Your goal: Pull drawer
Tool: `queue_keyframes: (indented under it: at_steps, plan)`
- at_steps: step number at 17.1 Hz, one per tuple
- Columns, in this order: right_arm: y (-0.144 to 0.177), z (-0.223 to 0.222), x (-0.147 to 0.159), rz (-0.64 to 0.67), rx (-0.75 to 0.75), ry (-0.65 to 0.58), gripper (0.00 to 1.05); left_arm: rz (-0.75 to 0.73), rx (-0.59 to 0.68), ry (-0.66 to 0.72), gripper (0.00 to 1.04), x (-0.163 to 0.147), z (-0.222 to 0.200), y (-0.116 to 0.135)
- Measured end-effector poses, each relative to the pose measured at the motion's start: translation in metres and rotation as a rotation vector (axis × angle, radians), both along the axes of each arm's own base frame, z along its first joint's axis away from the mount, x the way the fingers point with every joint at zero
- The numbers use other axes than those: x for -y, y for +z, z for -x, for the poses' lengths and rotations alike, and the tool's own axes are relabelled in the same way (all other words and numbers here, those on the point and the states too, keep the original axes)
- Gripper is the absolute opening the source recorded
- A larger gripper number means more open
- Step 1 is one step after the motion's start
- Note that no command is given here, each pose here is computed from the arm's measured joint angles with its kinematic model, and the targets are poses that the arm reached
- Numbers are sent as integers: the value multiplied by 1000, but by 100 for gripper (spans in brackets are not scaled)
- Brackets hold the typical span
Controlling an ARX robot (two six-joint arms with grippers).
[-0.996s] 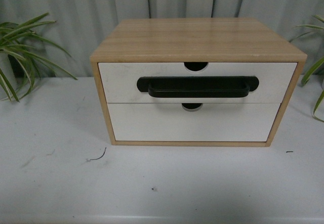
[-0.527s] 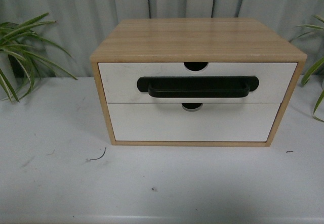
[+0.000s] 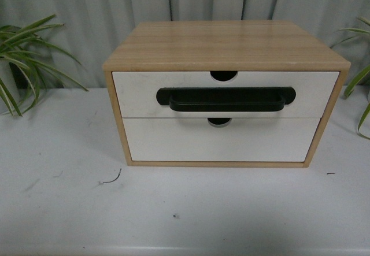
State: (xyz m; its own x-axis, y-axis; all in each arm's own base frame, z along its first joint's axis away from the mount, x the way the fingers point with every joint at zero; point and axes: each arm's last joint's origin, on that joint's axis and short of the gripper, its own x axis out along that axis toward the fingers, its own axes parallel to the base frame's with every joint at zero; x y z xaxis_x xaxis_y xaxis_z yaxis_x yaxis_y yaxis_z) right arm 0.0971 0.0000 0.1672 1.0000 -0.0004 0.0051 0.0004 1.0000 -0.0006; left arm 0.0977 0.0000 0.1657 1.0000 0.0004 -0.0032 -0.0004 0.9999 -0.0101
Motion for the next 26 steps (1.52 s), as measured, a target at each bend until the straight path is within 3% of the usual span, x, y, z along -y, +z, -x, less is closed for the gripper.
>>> queue_keyframes:
  at_steps: [13,15,16,18,26]
  plan:
    - [-1,0,0,-1,-8,0,98,0,-1,0,98,0,0,0]
    - [-6,-4,1,-95,-203,10,98,102,-393,252,98,7,-3,7]
    - [0,-7,3,-103,-167,4,98,162,-358,368,98,4,-5,12]
    - [9,-15,5,-99,-142,15,98,238,-281,378,98,3,-12,28]
    - [61,-103,0,71,-19,110,98,198,-197,139,98,37,-106,78]
